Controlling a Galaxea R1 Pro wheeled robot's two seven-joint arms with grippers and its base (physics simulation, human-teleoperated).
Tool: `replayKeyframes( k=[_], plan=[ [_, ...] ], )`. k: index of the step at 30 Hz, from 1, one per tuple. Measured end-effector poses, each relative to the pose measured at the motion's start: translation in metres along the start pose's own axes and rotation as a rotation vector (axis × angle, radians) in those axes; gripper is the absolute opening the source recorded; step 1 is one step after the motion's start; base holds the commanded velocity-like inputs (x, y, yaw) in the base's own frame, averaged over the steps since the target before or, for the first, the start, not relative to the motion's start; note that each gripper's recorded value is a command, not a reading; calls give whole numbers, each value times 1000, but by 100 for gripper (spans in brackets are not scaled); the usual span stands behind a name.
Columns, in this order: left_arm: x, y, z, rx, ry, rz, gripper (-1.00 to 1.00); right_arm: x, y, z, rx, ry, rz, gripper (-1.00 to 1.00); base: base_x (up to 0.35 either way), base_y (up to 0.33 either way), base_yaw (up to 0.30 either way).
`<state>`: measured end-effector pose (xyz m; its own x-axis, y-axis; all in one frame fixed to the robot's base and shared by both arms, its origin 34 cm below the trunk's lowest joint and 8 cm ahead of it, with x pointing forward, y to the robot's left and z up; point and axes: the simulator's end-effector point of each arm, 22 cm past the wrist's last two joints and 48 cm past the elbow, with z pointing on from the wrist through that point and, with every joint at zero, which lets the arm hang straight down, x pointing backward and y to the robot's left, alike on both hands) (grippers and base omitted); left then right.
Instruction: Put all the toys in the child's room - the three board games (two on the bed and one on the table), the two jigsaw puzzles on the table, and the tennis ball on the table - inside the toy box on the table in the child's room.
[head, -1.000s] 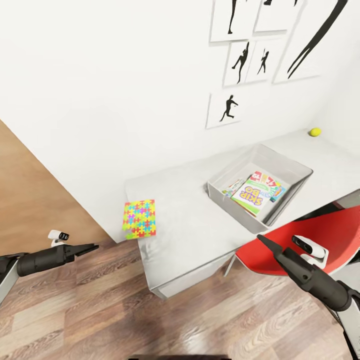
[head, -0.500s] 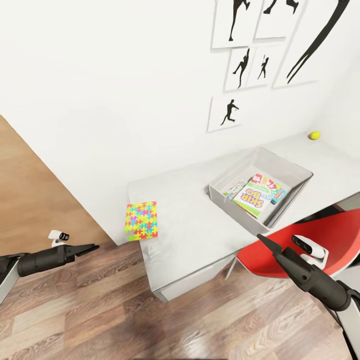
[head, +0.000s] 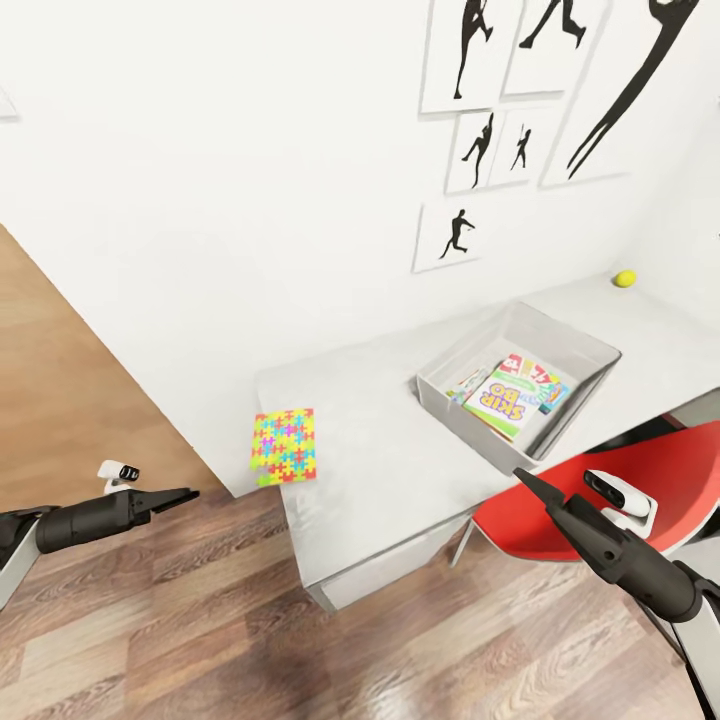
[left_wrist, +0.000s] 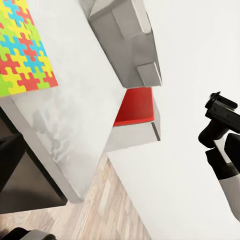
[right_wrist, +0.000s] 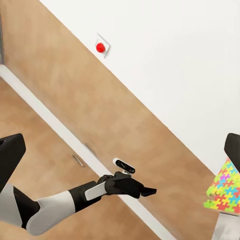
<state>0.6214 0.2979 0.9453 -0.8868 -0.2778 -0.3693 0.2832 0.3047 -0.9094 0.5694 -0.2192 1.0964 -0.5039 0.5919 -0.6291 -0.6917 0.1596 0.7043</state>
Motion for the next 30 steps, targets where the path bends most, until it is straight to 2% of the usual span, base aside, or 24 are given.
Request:
replayKeyframes(
  k=[30],
  plan=[
    [-12, -23, -5, 13, -16, 48, 100, -11, 19, 5, -28, -7, -40, 100, 0, 0, 0]
  ],
)
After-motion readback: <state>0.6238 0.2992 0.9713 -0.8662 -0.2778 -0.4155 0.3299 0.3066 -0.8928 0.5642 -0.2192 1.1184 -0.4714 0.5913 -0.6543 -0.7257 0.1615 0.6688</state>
